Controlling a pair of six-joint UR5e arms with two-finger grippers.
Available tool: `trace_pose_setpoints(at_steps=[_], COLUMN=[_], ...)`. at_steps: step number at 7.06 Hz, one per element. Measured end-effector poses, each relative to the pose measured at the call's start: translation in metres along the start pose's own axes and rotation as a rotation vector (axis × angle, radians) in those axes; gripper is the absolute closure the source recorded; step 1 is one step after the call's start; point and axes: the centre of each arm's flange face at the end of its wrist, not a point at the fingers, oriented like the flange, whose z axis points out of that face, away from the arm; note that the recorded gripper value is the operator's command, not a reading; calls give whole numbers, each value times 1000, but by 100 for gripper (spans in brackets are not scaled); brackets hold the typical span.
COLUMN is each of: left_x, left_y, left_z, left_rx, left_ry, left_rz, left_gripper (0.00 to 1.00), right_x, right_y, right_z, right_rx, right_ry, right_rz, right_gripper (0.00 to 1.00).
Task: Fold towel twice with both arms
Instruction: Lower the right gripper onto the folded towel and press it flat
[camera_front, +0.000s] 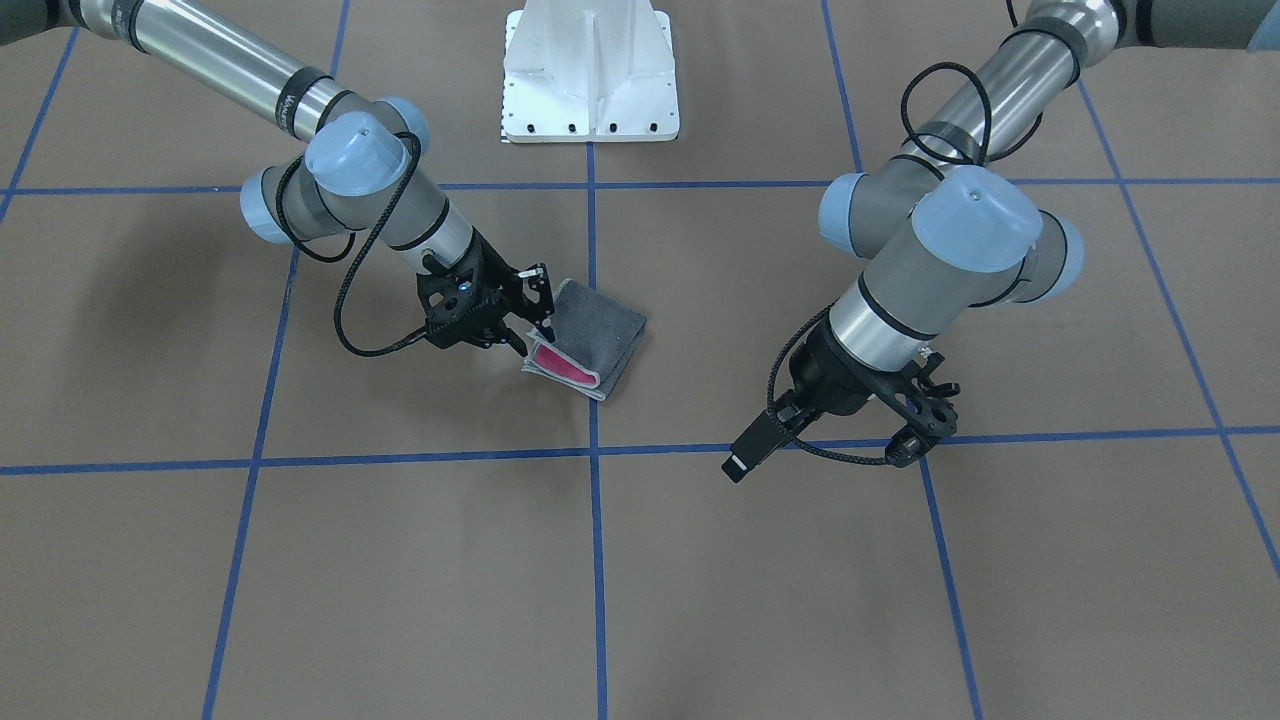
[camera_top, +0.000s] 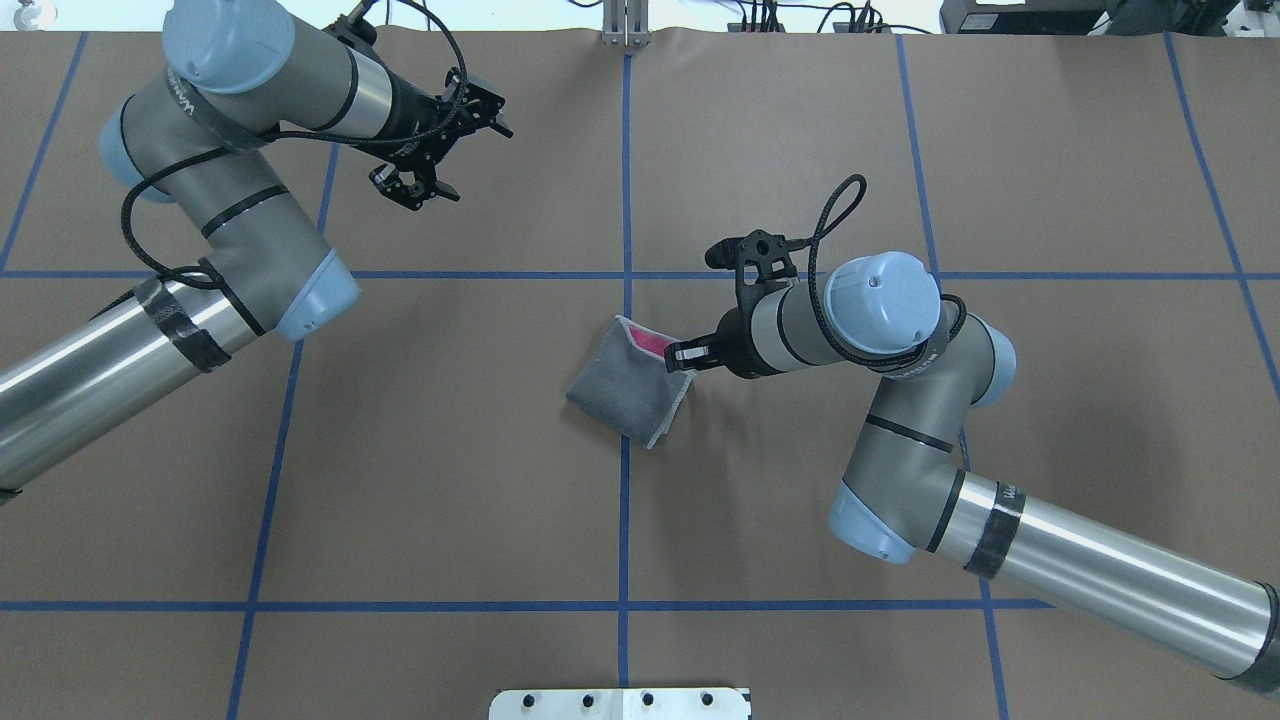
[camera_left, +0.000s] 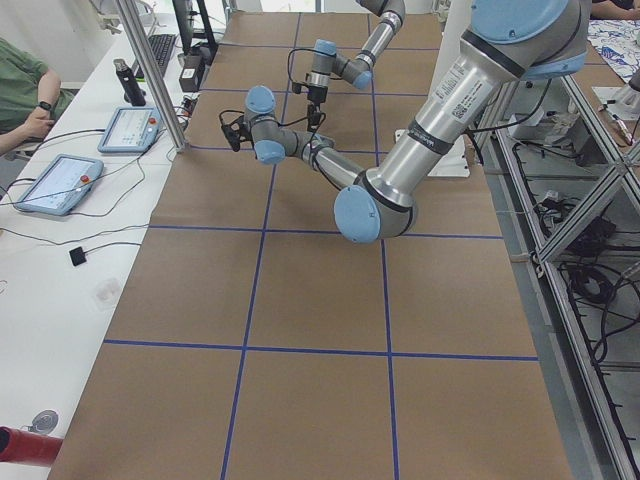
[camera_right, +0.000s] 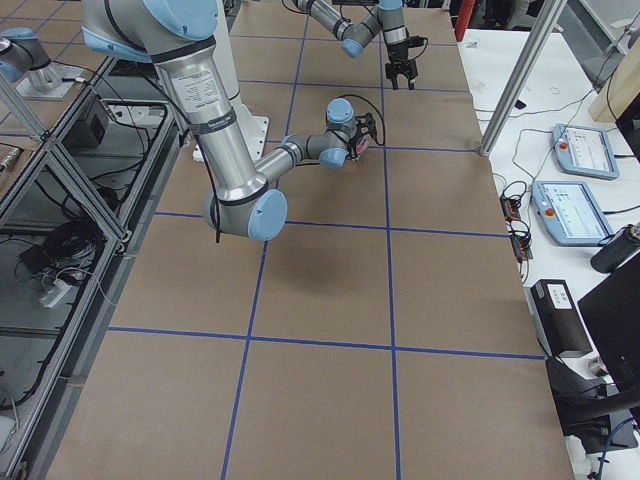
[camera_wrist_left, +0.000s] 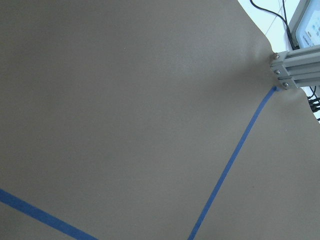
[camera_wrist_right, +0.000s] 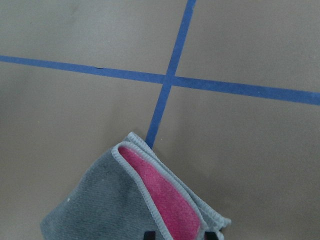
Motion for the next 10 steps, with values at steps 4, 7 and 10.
trace_pose_setpoints(at_steps=[4,7,10], left_x=[1,2,0], left_y=[-2,-4,-5], left_z=[-2,-4,-2], left_rx=[3,4,6], left_ry=[3,4,-1], left_rz=[-1,-2,-5], left_gripper=[0,0,0], right_x=[-6,-7,-2], right_y=[11,11,-2], right_z=[7,6,-2], right_rx=[-20,-16,6], right_ry=[-4,-11,-5], right_rz=[6,-1,2], right_gripper=[100,100,100])
